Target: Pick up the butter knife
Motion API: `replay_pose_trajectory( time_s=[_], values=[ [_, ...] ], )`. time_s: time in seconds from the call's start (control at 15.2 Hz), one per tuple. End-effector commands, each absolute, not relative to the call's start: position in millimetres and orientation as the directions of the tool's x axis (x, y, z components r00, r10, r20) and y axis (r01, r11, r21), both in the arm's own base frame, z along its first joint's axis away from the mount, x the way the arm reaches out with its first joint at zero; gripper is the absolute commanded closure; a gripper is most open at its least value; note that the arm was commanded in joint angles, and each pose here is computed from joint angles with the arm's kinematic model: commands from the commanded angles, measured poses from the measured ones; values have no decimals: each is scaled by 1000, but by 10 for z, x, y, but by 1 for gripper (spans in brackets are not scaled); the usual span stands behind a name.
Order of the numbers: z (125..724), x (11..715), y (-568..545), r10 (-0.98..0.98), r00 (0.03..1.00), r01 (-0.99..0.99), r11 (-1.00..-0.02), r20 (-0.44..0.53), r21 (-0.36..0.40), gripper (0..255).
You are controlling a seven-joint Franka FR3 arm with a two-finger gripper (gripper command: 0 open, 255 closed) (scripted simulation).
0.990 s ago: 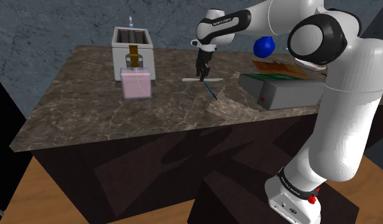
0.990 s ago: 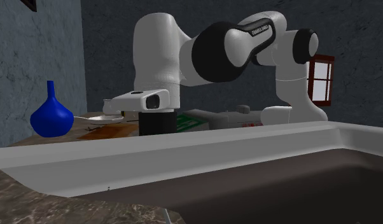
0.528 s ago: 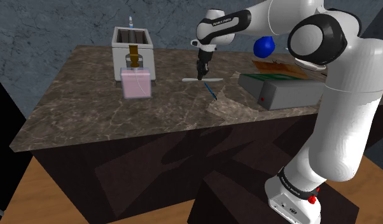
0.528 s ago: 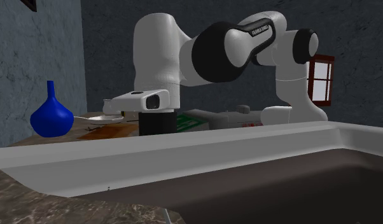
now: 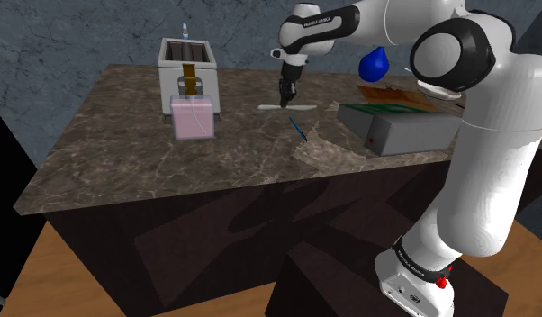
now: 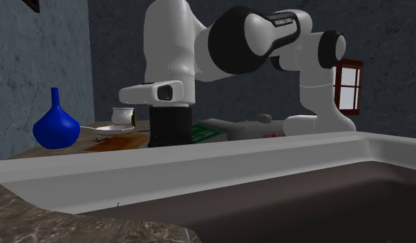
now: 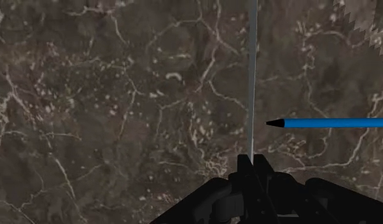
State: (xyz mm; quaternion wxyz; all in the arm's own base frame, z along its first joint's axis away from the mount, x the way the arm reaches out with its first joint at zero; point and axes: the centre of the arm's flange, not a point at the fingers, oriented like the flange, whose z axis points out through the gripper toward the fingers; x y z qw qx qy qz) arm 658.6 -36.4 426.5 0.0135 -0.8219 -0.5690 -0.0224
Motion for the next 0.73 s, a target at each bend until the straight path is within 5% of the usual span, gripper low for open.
replay_pose_trajectory(
  time_s=[0.0, 0.66],
  values=[
    [4376, 6575, -369, 935, 352, 936, -352, 52, 3, 255],
    [4806, 6575, -369, 935, 352, 936, -352, 52, 3, 255]
  ],
)
